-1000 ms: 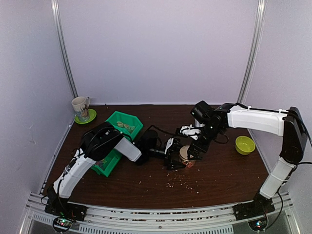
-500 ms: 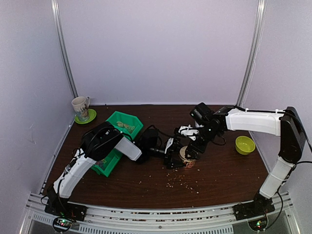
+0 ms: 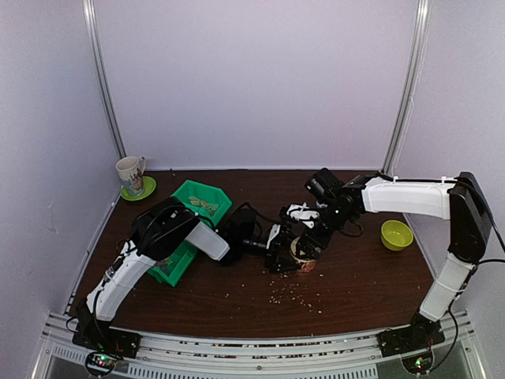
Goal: Pack the candies
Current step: Screw the box lid onto the packing box.
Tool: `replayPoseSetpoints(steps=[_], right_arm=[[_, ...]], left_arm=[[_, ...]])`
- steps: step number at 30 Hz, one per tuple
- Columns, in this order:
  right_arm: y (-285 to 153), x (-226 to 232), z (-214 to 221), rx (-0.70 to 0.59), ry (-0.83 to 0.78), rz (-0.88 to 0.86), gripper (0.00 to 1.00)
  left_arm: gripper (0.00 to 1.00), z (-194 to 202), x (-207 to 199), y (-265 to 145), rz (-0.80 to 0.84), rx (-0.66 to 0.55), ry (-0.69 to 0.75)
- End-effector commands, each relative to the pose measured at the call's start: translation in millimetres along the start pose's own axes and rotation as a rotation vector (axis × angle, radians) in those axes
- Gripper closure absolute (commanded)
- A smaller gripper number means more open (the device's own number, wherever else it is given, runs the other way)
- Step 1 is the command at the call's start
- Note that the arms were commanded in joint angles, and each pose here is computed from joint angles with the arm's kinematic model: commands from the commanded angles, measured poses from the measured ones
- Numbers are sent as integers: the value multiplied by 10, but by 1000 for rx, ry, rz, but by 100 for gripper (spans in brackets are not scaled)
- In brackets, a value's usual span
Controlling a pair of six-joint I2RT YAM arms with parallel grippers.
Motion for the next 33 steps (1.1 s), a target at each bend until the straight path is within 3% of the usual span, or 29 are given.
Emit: replayPoseSetpoints(steps=[1,11,33], right_arm=[[121,70,78,49,1,0,0],[97,56,99,67,18,32,0],[145,67,81,27,114,26,15]], left_arm=[[15,1034,-178,-210,-49,201,-253],[16,1033,-167,-219,-71,206,-256],[19,1018,-118,-272,-176,222,-252]])
Point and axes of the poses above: each gripper's point midway between its finger pads, its own y axis out along the fingers, its own x axis along the line the jaws close on, z = x × y, the point moved 7 cm from there along -y, back along the fingers, and after that the axes turned 2 degrees about -y, right-handed, at the moved point
